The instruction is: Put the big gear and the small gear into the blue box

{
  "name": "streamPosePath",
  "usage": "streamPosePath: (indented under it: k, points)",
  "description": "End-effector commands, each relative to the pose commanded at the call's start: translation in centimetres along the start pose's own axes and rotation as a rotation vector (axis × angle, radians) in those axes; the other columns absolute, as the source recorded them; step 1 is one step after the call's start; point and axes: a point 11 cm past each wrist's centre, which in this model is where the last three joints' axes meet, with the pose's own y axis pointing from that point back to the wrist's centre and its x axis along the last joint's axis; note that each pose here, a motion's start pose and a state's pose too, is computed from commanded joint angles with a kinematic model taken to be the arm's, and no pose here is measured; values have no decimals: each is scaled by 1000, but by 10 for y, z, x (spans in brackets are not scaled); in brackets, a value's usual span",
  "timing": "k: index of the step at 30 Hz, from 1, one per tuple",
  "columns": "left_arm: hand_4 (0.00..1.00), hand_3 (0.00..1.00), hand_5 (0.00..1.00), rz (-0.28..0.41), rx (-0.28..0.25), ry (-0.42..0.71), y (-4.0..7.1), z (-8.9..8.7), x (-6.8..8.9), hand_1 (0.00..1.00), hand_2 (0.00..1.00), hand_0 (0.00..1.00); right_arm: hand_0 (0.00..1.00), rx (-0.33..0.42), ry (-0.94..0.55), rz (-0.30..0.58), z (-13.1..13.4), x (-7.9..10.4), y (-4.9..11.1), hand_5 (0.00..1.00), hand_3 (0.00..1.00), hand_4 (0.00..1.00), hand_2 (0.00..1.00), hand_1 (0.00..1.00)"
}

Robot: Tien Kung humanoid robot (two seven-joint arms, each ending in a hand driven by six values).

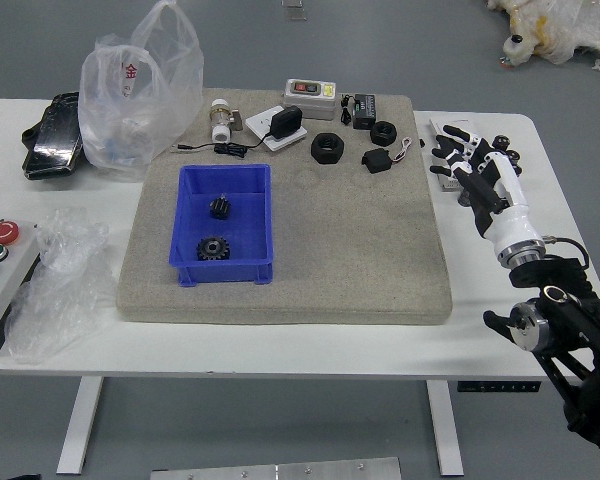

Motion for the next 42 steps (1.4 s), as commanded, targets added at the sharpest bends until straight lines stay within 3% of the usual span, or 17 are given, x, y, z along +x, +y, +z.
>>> streamPosePath:
  k: [7, 17, 42]
  points:
    - [672, 702, 350, -5, 11, 16, -1, -10, -3, 541, 556, 651, 625, 58, -120, 33, -14, 13, 0, 436, 716, 766, 717, 685]
    - [672, 702, 350, -14, 2, 30, -2, -9, -9, 542, 555, 651, 585, 63, -281, 98, -6, 28, 3, 445, 708, 754, 697, 657]
    - [673, 702, 351, -32, -15, 25, -2, -9, -18, 540, 556, 651, 576, 62, -339, 111, -3, 34, 5, 480, 697, 758, 685, 639]
